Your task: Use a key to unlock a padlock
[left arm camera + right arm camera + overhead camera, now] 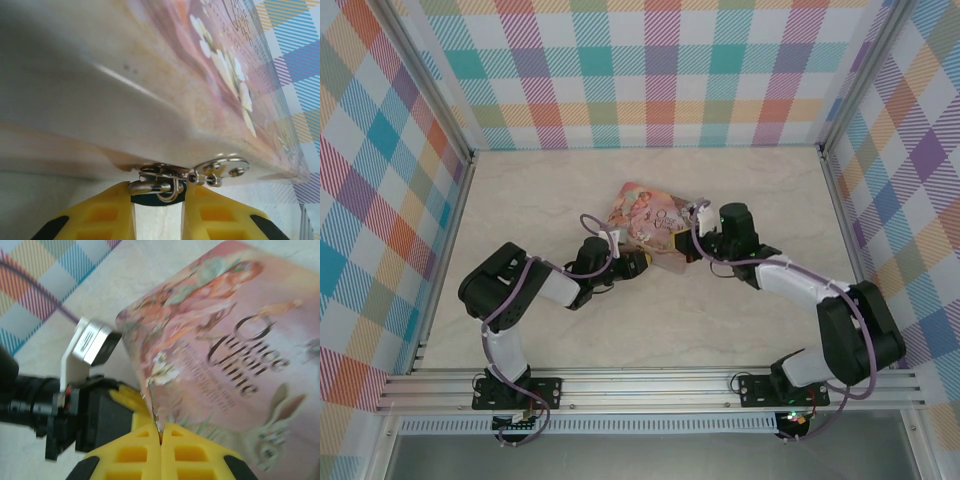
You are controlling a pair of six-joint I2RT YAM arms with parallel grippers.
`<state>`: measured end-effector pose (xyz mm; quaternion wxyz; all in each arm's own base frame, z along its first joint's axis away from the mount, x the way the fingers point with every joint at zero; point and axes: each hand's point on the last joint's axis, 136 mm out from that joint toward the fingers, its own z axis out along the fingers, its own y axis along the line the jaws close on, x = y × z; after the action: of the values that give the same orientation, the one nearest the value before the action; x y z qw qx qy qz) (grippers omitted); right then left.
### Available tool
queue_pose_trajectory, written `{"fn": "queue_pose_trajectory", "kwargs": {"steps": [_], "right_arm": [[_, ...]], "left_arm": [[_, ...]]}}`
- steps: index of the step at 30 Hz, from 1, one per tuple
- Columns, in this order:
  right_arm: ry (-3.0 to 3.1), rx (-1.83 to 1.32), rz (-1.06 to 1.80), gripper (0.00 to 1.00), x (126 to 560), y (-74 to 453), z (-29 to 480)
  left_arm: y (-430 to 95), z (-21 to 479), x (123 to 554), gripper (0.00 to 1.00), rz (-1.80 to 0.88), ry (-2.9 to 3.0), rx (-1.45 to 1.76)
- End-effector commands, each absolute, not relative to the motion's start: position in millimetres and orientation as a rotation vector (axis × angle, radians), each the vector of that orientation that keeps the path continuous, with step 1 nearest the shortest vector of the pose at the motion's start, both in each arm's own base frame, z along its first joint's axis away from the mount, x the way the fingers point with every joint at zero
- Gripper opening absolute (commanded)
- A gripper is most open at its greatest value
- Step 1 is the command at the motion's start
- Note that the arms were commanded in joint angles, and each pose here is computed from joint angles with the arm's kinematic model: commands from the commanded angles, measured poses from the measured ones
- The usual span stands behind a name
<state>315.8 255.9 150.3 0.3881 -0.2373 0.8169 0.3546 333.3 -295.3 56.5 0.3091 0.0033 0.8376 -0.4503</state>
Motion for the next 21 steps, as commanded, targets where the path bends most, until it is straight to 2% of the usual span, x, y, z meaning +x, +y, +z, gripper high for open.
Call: {"fn": "queue_pose_trajectory", "kwargs": {"steps": [1,12,21], "right_arm": [[2.132,-0.748,0.778,0.06,290,259,116],[2.238,-0.882,0.673,0.05,273,277,62],[2.216,-0.865,0.561,0.05,286,274,64]], "left_arm": [[-307,95,338,0.17,-1.279,2.148,-0.04],[-314,115,330,0.13,-1.364,2.18,-0.147],[-316,116,325,0.1,-1.382,2.201,-0.178]]}}
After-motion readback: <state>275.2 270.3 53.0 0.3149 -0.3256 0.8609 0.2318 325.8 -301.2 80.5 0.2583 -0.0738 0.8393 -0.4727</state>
